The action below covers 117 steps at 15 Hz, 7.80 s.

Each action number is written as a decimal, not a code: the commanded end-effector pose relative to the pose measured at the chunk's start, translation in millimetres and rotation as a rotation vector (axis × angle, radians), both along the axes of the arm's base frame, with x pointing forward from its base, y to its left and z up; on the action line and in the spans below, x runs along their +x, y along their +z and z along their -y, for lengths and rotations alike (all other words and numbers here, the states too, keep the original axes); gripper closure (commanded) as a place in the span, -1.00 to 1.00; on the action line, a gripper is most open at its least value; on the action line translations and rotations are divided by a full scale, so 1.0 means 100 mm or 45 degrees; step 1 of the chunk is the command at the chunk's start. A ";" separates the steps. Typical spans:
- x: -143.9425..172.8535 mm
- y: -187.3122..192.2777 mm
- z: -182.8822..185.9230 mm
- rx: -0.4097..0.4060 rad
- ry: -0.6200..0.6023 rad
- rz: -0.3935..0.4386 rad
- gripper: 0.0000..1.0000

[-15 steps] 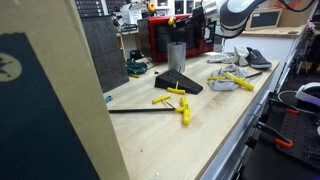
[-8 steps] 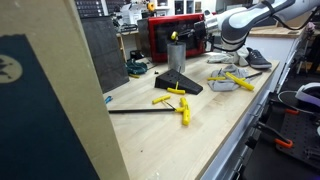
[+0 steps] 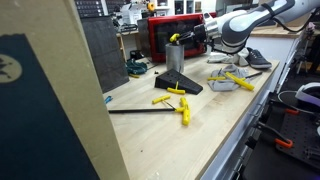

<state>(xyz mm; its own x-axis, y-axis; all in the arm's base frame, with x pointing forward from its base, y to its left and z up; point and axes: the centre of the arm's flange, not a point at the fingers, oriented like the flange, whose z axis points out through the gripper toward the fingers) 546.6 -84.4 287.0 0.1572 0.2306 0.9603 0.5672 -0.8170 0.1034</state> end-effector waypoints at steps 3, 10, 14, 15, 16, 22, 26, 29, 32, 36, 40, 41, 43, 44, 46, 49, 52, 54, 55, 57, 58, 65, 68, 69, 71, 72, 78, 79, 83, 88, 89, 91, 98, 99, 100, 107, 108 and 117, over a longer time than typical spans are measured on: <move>-0.37 0.03 -0.65 -0.104 -0.015 0.073 -1.00; -0.68 0.11 -0.85 -0.117 0.062 0.061 -1.00; -0.78 0.13 -1.03 -0.138 0.134 0.026 -1.00; -0.78 0.12 -1.10 -0.157 0.160 0.002 -1.00; -0.79 0.13 -1.16 -0.171 0.181 -0.011 -1.00; -0.79 0.20 -1.34 -0.281 0.193 -0.037 -1.00; -0.82 0.27 -1.36 -0.356 0.174 -0.017 -1.00; -0.81 0.36 -1.39 -0.402 0.162 0.024 -1.00; -0.80 0.51 -1.45 -0.435 0.147 0.083 -1.00; -0.75 0.76 -1.60 -0.412 0.116 0.134 -1.00; -0.72 0.89 -1.66 -0.441 0.102 0.166 -1.00; -0.73 0.93 -1.67 -0.448 0.103 0.169 -1.00; -0.74 1.01 -1.69 -0.485 0.125 0.153 -1.00; -0.74 1.04 -1.71 -0.510 0.135 0.140 -1.00; -0.77 1.11 -1.78 -0.592 0.165 0.115 -1.00; -0.80 1.19 -1.96 -0.731 0.204 0.065 -1.00; -0.85 1.25 -2.18 -0.852 0.224 0.037 -1.00; -0.86 1.27 -2.32 -0.928 0.240 0.019 -1.00; -0.86 1.28 -2.38 -0.962 0.249 0.010 -1.00; -0.82 1.26 -2.43 -1.026 0.265 -0.014 -1.00; -0.79 1.28 -2.45 -1.060 0.264 -0.025 -1.00; -0.52 1.51 -2.27 -1.171 0.337 -0.174 -1.00; -0.48 1.66 -2.13 -1.225 0.387 -0.265 -1.00; -0.49 1.73 -2.09 -1.253 0.407 -0.292 -1.00; -0.47 1.85 -1.99 -1.293 0.466 -0.335 -1.00; -0.48 1.92 -1.94 -1.299 0.489 -0.356 -1.00; -0.54 2.24 -1.65 -1.305 0.707 -0.467 -1.00; -0.55 2.27 -1.62 -1.304 0.732 -0.492 -1.00; -0.46 2.33 -1.47 -1.301 0.767 -0.566 -1.00; -0.21 2.30 -1.40 -1.269 0.682 -0.596 -1.00; -0.16 2.29 -1.38 -1.270 0.649 -0.606 -1.00; -0.08 2.25 -1.37 -1.239 0.566 -0.609 -1.00; -0.15 2.19 -1.39 -1.228 0.538 -0.643 -1.00; -0.14 2.12 -1.46 -1.242 0.551 -0.666 -1.00; -0.14 2.09 -1.51 -1.247 0.558 -0.671 -1.00; -0.10 1.91 -1.54 -1.174 0.339 -0.796 -1.00; -0.09 1.91 -1.47 -1.136 0.276 -0.817 -1.00; 0.29 1.55 -1.22 -0.786 -0.193 -0.982 -1.00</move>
<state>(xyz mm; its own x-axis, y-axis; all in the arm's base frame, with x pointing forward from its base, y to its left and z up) 556.5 29.9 458.5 0.6912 0.6654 0.2820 0.6386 -0.7450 0.1926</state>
